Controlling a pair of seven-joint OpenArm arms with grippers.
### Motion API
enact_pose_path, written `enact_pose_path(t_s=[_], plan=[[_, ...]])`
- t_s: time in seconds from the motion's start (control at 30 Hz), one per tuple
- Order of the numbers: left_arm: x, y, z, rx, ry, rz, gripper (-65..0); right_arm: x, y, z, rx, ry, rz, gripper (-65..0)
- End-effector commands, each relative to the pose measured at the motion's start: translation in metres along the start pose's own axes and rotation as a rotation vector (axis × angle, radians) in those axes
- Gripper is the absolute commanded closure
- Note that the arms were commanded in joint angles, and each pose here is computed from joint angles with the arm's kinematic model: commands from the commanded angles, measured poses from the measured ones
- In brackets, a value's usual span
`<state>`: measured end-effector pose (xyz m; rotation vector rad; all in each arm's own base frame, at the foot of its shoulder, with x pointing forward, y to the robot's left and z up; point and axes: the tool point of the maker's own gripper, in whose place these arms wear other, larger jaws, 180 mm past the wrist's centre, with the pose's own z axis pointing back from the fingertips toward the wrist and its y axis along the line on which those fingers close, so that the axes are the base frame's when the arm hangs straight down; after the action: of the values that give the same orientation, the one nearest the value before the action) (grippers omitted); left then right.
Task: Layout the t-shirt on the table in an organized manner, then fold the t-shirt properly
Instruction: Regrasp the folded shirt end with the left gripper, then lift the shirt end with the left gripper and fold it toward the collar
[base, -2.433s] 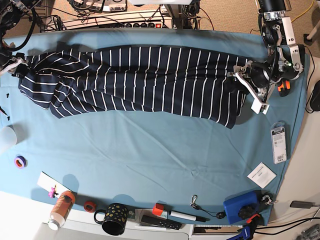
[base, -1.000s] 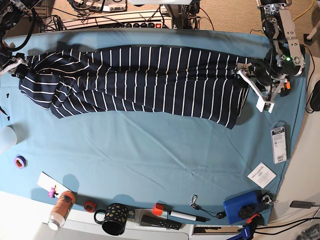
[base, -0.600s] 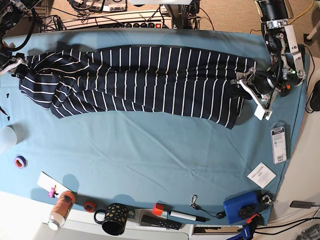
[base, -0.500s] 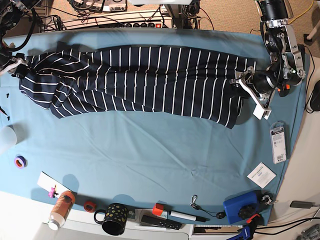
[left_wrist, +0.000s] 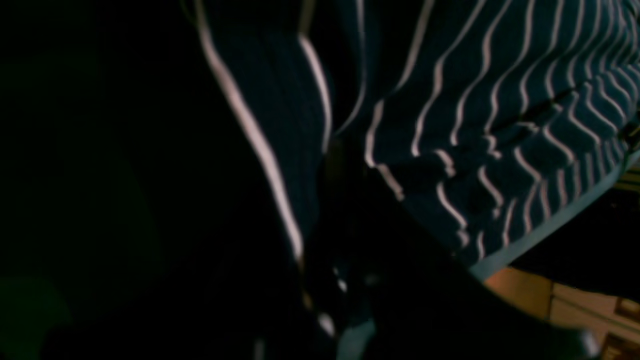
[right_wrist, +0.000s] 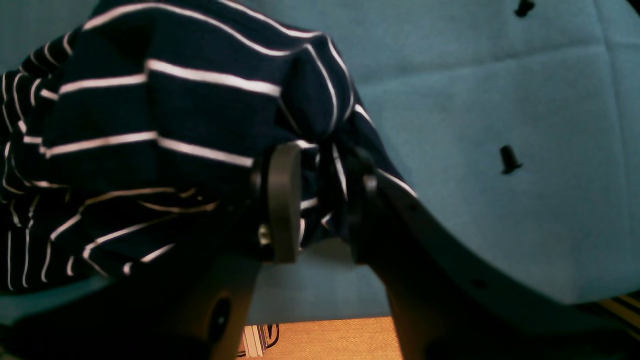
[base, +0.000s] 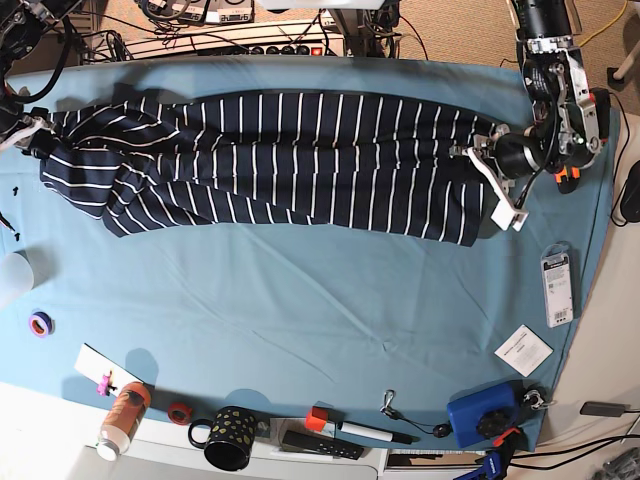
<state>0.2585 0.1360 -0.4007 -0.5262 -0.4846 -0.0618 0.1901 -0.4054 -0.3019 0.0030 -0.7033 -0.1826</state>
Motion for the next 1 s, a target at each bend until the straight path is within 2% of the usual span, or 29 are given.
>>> enact_pose_path(t_s=[0.0,0.23,0.37,0.47,0.57,0.73,0.83,0.97], plan=[[0.014,0.011,0.005,0.060,-0.023,-0.033,0.0,0.018,-0.004,0.008,-0.011,-0.051,0.031,-15.9],[0.048,0.056,0.033,0.264,-0.028,-0.149,0.0,0.018,-0.004,0.008,-0.011,-0.051,0.031,-15.9],[0.058,0.080,0.056,0.339,-0.019,-0.192,0.0,0.021,-0.004,0.008,-0.011,-0.063,0.030,-15.9],[0.064,0.086,0.069,0.354,-0.019,-0.214,0.0,0.026,-0.004,0.008,-0.010,-0.093,0.031,-15.9],[0.075,0.069,0.079,0.314,-0.048,-0.250,0.0,0.031,-0.004,0.009,-0.010,-0.124,0.031,-15.9],[0.088,0.023,0.096,0.291,-0.164,-0.398,0.0,0.033,-0.004,0.009,-0.009,-0.133,0.030,-15.9],[0.079,-0.013,0.100,0.242,-0.241,-0.455,0.0,0.033,-0.004,0.009,-0.010,-0.133,0.031,-15.9],[0.060,-0.061,0.103,0.158,-0.320,-0.458,0.0,0.033,-0.003,0.009,-0.009,-0.134,0.030,-15.9]])
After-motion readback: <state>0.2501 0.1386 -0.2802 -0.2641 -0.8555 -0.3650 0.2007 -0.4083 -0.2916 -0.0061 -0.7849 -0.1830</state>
